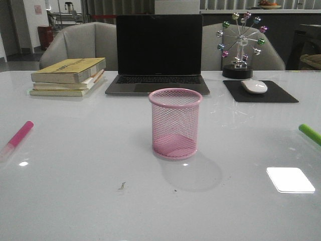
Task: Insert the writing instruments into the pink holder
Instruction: 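Lower the right gripper onto the green marker and close on it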
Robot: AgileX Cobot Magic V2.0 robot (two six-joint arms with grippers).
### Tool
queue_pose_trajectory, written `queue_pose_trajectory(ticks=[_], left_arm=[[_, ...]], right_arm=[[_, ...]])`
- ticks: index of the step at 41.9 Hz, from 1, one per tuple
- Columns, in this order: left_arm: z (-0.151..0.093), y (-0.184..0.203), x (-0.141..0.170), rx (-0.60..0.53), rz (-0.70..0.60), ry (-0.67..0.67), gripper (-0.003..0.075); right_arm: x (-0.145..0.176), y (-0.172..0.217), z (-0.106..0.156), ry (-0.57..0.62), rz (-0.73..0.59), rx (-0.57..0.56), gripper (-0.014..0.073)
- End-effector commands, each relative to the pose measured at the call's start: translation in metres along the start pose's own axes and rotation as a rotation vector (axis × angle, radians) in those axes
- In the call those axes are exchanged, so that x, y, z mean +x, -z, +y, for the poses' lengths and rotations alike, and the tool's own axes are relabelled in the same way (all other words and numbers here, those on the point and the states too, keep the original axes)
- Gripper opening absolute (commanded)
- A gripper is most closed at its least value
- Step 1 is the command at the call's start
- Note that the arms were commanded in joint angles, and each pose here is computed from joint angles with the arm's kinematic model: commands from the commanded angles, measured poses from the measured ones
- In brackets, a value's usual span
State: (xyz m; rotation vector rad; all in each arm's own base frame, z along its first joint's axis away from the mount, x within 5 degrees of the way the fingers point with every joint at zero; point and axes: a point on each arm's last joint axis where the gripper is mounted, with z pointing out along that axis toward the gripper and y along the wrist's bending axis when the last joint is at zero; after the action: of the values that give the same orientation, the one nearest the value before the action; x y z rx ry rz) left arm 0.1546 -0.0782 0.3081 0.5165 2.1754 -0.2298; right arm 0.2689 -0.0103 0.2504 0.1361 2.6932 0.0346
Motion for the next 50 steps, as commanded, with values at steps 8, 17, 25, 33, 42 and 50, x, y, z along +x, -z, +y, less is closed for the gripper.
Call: queue_pose_trajectory(ticks=[8,17,25,33,42,50], left_arm=[[-0.023,0.009,-0.018,0.111,-0.145,-0.081,0.0503],[-0.024,0.009,-0.017,0.112,-0.133,-0.083,0.0463],[-0.024,0.009,-0.017,0.112,-0.132,-0.083,0.0435],[-0.024,0.008,-0.017,0.112,-0.131,-0.083,0.0433],[-0.024,0.008,-0.017,0.112,-0.131,-0.083,0.0433],[-0.024,0.008,-0.017,0.112,-0.131,-0.083,0.0433]], right_arm=[[-0.058,-0.033,0.000,-0.002,-0.056,0.005,0.0557],[-0.086,-0.072,0.000,-0.003,-0.011,0.007,0.0557],[-0.105,-0.097,-0.002,-0.013,0.031,0.010,0.0557],[-0.118,-0.111,-0.002,-0.013,0.052,0.010,0.0477],[-0.120,-0.123,-0.002,-0.013,0.078,0.011,0.0410],[-0.120,-0.126,-0.003,-0.006,0.085,0.011,0.0326]])
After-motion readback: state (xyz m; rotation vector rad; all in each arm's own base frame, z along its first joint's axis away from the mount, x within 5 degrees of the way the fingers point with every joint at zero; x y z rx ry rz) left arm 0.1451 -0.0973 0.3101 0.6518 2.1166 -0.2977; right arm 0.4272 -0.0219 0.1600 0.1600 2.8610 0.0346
